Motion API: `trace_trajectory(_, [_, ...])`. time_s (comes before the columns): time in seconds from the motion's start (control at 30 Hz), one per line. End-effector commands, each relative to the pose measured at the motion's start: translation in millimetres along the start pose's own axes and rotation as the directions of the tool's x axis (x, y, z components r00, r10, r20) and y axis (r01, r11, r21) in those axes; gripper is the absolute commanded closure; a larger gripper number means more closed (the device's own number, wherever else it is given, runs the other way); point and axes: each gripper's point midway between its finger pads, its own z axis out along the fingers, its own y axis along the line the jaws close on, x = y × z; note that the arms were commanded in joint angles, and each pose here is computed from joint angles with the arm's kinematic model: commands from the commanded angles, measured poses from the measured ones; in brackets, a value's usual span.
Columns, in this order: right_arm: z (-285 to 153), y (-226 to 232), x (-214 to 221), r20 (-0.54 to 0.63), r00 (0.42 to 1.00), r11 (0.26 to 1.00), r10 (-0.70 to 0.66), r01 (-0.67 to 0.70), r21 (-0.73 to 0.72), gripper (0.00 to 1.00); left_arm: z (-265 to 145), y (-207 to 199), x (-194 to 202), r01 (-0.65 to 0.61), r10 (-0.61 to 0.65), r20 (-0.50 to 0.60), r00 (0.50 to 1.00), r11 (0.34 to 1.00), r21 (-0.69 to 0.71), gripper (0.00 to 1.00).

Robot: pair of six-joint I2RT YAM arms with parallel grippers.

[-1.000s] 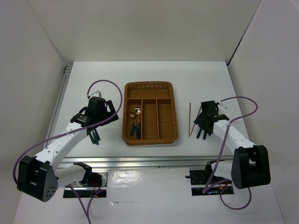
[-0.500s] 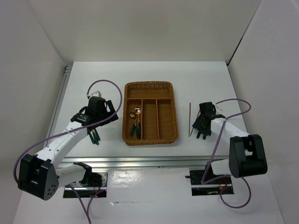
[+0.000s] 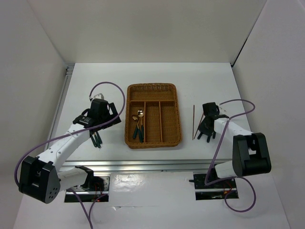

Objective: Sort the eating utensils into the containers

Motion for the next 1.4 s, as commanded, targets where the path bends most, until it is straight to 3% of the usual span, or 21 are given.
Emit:
trace_trajectory(0.0, [3.6, -2.3, 1.0, -0.015, 1.000, 1.000, -0.007, 0.008, 0.020, 0.69, 0.2, -6.1, -8.9, 0.013, -0.013, 0.028, 1.000, 1.000, 0.022, 0.03])
trace_trajectory(0.3, [0.8, 0.6, -3.1, -0.037, 0.999, 0.999, -0.013, 0.015, 0.040, 0.90, 0.0, -7.3, -7.9, 0.012, -0.013, 0.022, 1.000, 0.999, 0.030, 0.03])
trace_trajectory(0.47, [-43.6, 28.3, -25.0, 0.083, 0.995, 0.998, -0.059, 0.059, 0.012, 0.88, 0.0, -7.3, -7.9, 0.012, -0.013, 0.022, 1.000, 0.999, 0.030, 0.03])
trace_trajectory(0.6, [-100.7, 73.4, -42.3, 0.181, 0.980, 0.983, -0.078, 0.106, -0.151, 0.84, -0.9, -7.4, -13.0, 0.020, -0.021, 0.032, 0.999, 0.999, 0.030, 0.03])
trace_trajectory(0.87, [-173.4, 156.6, -6.9, 0.259, 0.945, 0.872, -0.201, 0.293, -0.392, 0.84, 2.0, 7.3, -8.8, 0.045, -0.044, 0.039, 0.998, 0.999, -0.023, 0.03])
trace_trajectory(1.1, [-149.3, 212.0, 67.9, 0.219, 0.898, 0.799, -0.382, 0.440, -0.410, 0.83, -2.8, 18.1, -9.9, 0.079, -0.076, 0.059, 0.995, 0.995, -0.061, 0.03])
trace_trajectory(1.37, [-122.7, 233.7, 98.1, 0.188, 0.873, 0.797, -0.450, 0.487, -0.356, 0.83, -1.9, 34.4, -8.5, 0.122, -0.113, 0.077, 0.991, 0.985, -0.121, 0.00])
